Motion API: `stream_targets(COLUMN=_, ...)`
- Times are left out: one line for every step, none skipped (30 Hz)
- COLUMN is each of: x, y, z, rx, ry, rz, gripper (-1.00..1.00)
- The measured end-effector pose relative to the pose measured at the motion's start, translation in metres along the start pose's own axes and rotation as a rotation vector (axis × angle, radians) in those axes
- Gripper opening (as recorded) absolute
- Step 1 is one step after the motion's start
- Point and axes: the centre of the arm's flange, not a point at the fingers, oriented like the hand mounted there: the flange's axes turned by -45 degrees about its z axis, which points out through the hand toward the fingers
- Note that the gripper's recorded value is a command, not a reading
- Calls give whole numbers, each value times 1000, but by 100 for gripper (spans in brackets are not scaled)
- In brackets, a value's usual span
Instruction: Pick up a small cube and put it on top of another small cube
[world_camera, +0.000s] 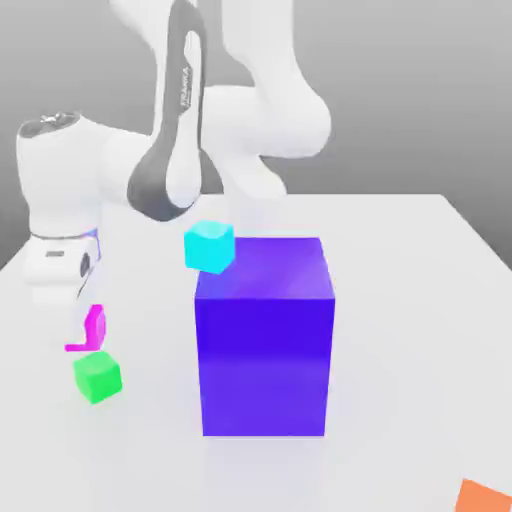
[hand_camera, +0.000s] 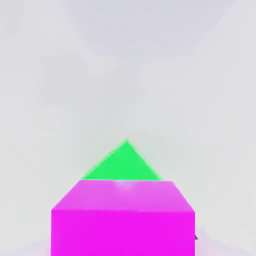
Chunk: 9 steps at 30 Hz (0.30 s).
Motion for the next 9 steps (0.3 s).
stream_targets(x=0, y=0, z=4, rx=0, ry=1, rz=1, gripper=-100)
stream_targets(x=0, y=0, z=7, rx=0, ry=2, rz=0, gripper=-100)
stream_targets(x=1, y=0, z=11, rx=1, ry=4, rz=0, gripper=-100)
stream_targets(x=1, y=-1, z=15, rx=1, ry=5, rz=1, gripper=-100)
stream_targets(x=2, y=-1, z=19, rx=1, ry=8, rz=2, gripper=-100)
stream_targets(x=2, y=-2, z=23, rx=1, ry=10, rz=4, gripper=-100)
stream_targets(x=2, y=-3, z=27, rx=1, ry=12, rz=5, gripper=-100)
stream_targets(x=3, y=-3, z=30, rx=1, ry=14, rz=6, gripper=100)
stream_targets(x=3, y=-3, z=30, rx=1, ry=14, rz=6, gripper=100)
